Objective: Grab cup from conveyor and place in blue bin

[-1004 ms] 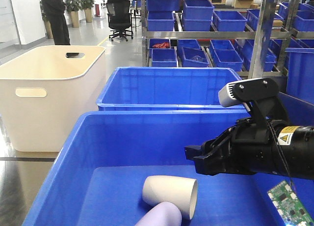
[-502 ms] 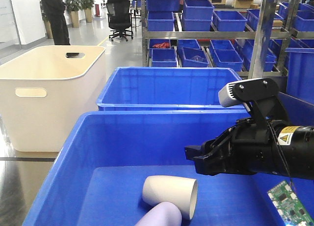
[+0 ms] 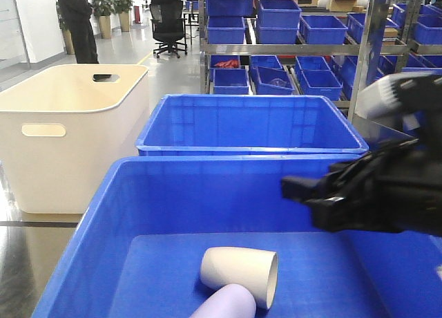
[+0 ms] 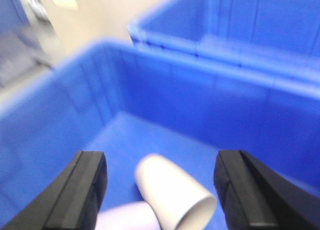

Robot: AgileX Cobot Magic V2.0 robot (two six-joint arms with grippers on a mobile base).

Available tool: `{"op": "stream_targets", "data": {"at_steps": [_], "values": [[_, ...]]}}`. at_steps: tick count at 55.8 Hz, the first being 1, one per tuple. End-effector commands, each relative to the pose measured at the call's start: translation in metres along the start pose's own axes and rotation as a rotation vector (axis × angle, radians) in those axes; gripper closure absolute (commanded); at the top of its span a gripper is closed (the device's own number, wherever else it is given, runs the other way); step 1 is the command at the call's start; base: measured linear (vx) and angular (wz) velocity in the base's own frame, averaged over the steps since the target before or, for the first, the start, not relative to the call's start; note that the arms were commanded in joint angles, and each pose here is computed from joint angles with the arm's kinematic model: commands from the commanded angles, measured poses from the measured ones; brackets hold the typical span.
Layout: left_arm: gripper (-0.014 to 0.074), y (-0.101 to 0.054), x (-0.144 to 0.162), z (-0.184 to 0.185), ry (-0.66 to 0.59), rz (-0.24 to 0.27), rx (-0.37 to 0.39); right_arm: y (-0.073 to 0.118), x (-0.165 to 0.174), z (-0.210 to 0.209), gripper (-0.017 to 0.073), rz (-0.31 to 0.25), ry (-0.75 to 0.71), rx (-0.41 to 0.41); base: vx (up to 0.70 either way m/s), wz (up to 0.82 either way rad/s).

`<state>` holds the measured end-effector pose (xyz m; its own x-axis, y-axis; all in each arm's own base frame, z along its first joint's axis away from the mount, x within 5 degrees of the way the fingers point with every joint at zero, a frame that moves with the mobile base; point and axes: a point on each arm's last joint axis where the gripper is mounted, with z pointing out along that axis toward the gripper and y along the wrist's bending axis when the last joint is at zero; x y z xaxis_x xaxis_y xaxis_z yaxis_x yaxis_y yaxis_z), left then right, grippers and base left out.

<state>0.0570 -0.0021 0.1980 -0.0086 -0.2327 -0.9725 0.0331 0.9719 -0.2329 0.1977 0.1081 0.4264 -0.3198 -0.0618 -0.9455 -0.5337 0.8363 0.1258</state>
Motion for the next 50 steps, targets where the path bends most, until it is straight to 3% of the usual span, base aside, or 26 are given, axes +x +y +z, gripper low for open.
{"op": "stream_targets", "data": {"at_steps": [1, 14, 30, 44, 50], "values": [[0.0601, 0.000, -0.004, -0.001, -0.080, -0.005, 0.011, 0.009, -0.026, -0.046, 0.0085, -0.008, -0.202, -0.009, 0.00, 0.00], [0.0601, 0.000, -0.004, -0.001, -0.080, -0.005, 0.011, 0.022, -0.031, -0.116, 0.0230, -0.036, -0.370, -0.029, 0.00, 0.00], [0.0601, 0.000, -0.004, -0.001, -0.080, -0.005, 0.011, 0.026, -0.005, -0.170, 0.0570, -0.116, -0.482, 0.001, 0.00, 0.00], [0.0601, 0.000, -0.004, -0.001, -0.080, -0.005, 0.011, 0.011, 0.072, -0.180, 0.0572, -0.176, -0.699, 0.142, 0.00, 0.00], [0.0601, 0.000, -0.003, -0.001, -0.073, -0.005, 0.010, 0.005, 0.107, -0.177, 0.0571, -0.241, -0.665, 0.264, 0.00, 0.00]]}}
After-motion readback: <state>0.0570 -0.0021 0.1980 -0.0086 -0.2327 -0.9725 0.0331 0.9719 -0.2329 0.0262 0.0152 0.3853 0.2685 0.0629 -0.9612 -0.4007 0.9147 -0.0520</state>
